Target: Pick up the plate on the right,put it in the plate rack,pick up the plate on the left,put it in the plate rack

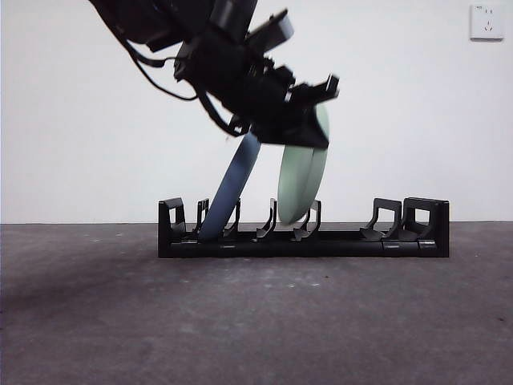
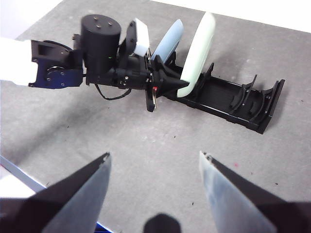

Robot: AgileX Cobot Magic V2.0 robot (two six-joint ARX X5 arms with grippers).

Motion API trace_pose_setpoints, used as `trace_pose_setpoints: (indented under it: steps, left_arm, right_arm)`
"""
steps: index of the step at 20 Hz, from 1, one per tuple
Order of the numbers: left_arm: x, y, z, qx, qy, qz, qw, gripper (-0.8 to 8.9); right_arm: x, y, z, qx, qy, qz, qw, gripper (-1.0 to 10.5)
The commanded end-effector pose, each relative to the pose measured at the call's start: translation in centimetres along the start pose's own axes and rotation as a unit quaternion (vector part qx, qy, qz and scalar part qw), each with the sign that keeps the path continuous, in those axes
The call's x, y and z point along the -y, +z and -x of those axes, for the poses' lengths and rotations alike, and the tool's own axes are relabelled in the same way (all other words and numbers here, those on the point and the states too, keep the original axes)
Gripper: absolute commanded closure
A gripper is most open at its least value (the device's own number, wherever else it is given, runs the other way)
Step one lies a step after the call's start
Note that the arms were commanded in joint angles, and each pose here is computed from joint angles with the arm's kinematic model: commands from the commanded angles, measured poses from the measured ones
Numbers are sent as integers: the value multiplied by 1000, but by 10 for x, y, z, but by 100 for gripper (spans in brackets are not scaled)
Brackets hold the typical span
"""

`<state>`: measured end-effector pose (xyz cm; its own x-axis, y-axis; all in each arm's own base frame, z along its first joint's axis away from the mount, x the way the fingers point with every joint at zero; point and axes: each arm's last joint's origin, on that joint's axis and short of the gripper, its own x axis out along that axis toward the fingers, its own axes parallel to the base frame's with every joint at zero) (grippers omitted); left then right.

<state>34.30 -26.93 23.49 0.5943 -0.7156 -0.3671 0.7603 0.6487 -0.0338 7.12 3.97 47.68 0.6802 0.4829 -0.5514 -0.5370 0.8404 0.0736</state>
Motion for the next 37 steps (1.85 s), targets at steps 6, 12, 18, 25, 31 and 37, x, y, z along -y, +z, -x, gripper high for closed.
trace_pose_setpoints:
  steps: [6, 12, 18, 25, 31, 37]
  left_arm:
    - [-8, -15, -7, -39, 19, -15, 999, 822]
    - [-7, -18, -8, -50, 16, -14, 999, 574]
    - [-3, -17, -8, -49, 9, 1, 999, 564]
    - [13, 4, 12, -44, -5, 10, 999, 563]
    - [33, 47, 81, -54, -15, 7, 998, 563]
    - [59, 77, 207, -77, -48, 13, 996, 564]
  right_arm:
    - [0, -2, 1, -10, -1, 10, 1000, 635]
    - [0, -2, 1, -10, -1, 12, 1000, 635]
    - [0, -2, 1, -10, 0, 12, 1000, 635]
    - [0, -2, 1, -10, 0, 12, 1000, 635]
    - [0, -2, 1, -10, 1, 12, 1000, 635]
    - [0, -5, -7, -25, 7, 9, 1000, 635]
